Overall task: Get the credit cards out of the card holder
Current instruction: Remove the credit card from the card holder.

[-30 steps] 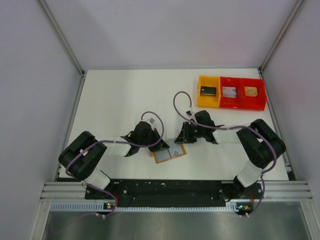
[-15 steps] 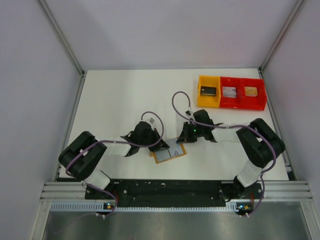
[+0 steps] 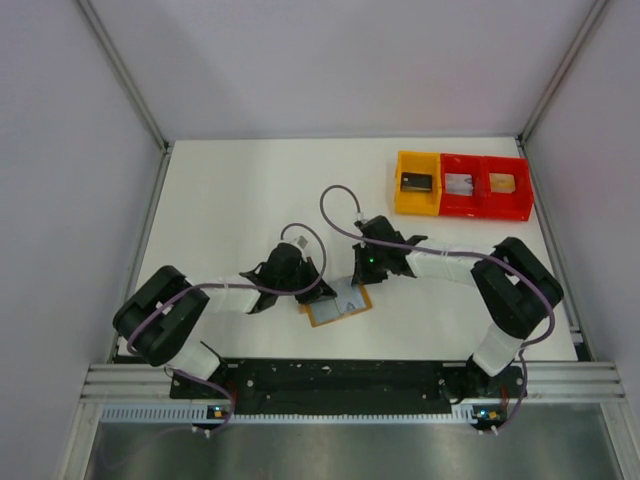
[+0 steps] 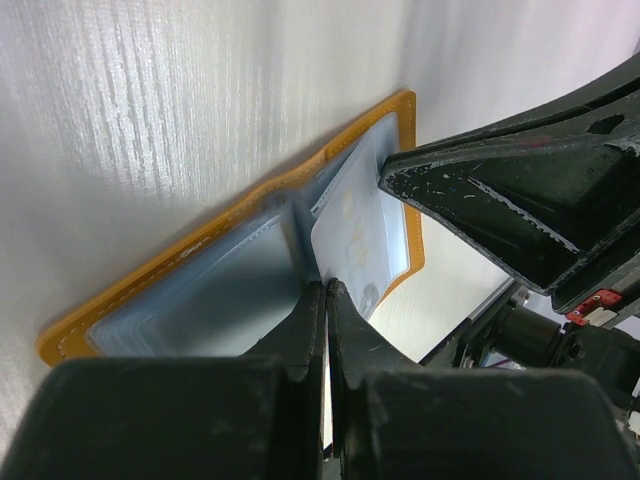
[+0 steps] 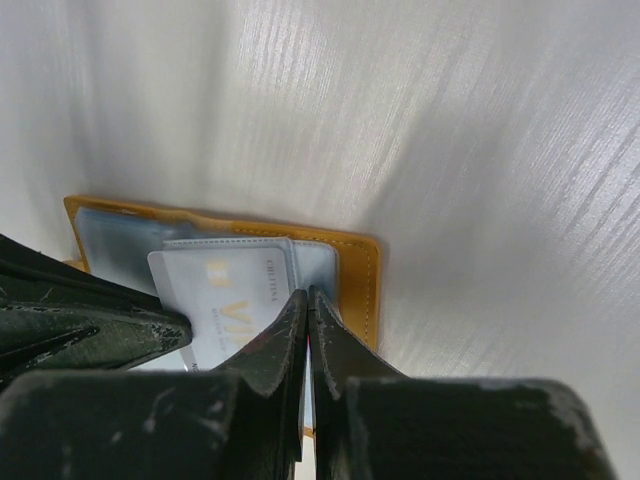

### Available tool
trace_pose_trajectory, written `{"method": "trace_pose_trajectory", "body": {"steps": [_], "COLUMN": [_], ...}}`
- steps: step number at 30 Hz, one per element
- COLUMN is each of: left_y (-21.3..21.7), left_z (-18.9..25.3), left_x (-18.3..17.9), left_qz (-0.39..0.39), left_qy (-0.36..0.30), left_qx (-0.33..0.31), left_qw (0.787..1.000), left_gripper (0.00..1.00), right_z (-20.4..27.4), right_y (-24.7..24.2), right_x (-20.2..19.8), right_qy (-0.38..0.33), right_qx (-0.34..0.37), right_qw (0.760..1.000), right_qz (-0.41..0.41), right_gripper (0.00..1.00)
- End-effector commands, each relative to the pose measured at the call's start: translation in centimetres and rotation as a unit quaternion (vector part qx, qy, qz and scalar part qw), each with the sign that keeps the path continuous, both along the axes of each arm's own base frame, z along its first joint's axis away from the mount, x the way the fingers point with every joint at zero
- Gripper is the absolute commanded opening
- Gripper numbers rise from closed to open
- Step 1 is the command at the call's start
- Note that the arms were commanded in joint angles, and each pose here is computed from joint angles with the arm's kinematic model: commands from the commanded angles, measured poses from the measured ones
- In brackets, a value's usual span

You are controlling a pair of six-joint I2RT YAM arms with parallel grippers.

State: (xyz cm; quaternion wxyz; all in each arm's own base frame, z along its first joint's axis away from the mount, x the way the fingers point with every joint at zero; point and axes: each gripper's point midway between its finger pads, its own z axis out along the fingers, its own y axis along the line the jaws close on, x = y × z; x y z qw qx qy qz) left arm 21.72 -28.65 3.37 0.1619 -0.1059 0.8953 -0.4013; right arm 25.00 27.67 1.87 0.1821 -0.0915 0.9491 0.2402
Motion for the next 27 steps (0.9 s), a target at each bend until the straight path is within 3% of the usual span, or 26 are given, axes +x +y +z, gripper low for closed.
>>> {"method": "trace_pose_trajectory", "body": {"steps": [1,6,14,21,25,27], "left_y": [1.1,1.6,1.4,1.5,1.5,1.5], "left_z": [-0.3,-0.7,-1.3,-1.0,-1.0,-1.0], "left_x": [-0.1,-0.3,-0.1,0.1,0.1,0.1], "left_qz": [0.004,0.006,0.003,0.003,0.003,0.003], "left_qy": [-0.008,-0.008,-0.003,-0.007,-0.008,-0.008], "left_qx": [0.026,0.036,0.044,0.05,0.052,0.053], "left_qw": [1.0,0.999,0.999,0.999,0.999,0.999], "left_gripper": [0.0,0.0,0.0,0.0,0.0,0.0], "right_z": [-4.6,-4.4,2.3,2.7,3.2,3.5], "right_y": [-6.9,-7.0,-1.7,0.3,0.7,0.8], "right_x": [-1.3,-1.3,-0.7,-1.3,-1.3,-1.2], "right_qy": [0.013,0.009,-0.059,-0.046,-0.063,-0.073], "right_qx": [-0.191,-0.196,-0.027,0.02,0.016,0.004], "right_qw": [0.981,0.98,0.998,0.997,0.995,0.994], "right_qz": [-0.023,-0.017,0.026,0.06,0.074,0.082], "right_gripper": [0.0,0.0,0.0,0.0,0.14,0.15]}}
